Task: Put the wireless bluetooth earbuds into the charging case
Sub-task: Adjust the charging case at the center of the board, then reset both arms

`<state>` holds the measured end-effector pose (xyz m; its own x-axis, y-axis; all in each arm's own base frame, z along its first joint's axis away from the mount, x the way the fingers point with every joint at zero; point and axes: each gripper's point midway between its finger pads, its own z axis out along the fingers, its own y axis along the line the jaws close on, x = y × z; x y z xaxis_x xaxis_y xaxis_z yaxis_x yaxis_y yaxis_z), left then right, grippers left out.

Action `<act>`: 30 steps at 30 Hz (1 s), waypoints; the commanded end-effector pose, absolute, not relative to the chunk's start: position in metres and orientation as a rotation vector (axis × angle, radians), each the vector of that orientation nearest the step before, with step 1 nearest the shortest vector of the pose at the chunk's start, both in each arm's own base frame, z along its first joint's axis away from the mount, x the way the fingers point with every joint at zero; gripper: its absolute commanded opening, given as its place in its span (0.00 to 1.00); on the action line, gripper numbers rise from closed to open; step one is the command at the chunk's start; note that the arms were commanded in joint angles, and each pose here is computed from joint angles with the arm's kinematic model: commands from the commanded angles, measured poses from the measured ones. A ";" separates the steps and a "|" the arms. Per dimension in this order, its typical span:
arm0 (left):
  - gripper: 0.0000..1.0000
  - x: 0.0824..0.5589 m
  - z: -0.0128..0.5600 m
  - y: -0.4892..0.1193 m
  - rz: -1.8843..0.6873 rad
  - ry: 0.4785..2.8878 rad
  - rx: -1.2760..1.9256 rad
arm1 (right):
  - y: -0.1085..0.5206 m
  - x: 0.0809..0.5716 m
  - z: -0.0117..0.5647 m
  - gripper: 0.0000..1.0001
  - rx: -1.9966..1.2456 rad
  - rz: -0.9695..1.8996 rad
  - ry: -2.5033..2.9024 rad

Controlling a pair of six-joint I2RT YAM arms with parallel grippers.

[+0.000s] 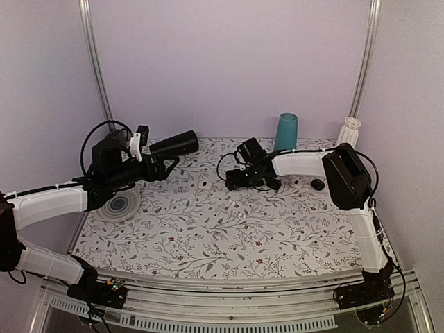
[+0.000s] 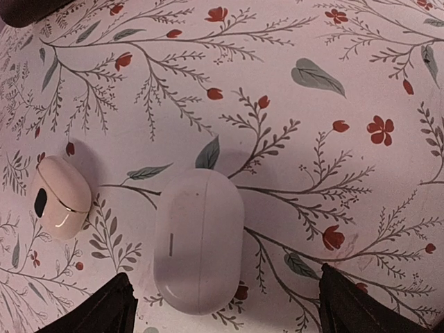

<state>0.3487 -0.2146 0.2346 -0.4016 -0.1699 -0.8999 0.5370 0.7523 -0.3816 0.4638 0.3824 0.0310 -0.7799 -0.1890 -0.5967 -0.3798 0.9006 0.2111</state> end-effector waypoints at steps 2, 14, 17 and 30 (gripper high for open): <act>0.96 0.351 0.234 -0.214 -0.799 1.834 0.280 | 0.384 0.458 0.057 0.92 -0.431 0.432 2.421; 0.96 0.356 0.228 -0.220 -0.830 1.843 0.280 | 0.338 0.390 0.157 0.97 -0.353 0.675 2.114; 0.96 0.358 0.224 -0.222 -0.837 1.852 0.274 | 0.318 0.368 0.178 0.98 -0.312 0.722 2.031; 0.96 0.364 0.215 -0.229 -0.877 1.872 0.258 | 0.279 0.337 0.194 0.99 -0.238 0.726 1.929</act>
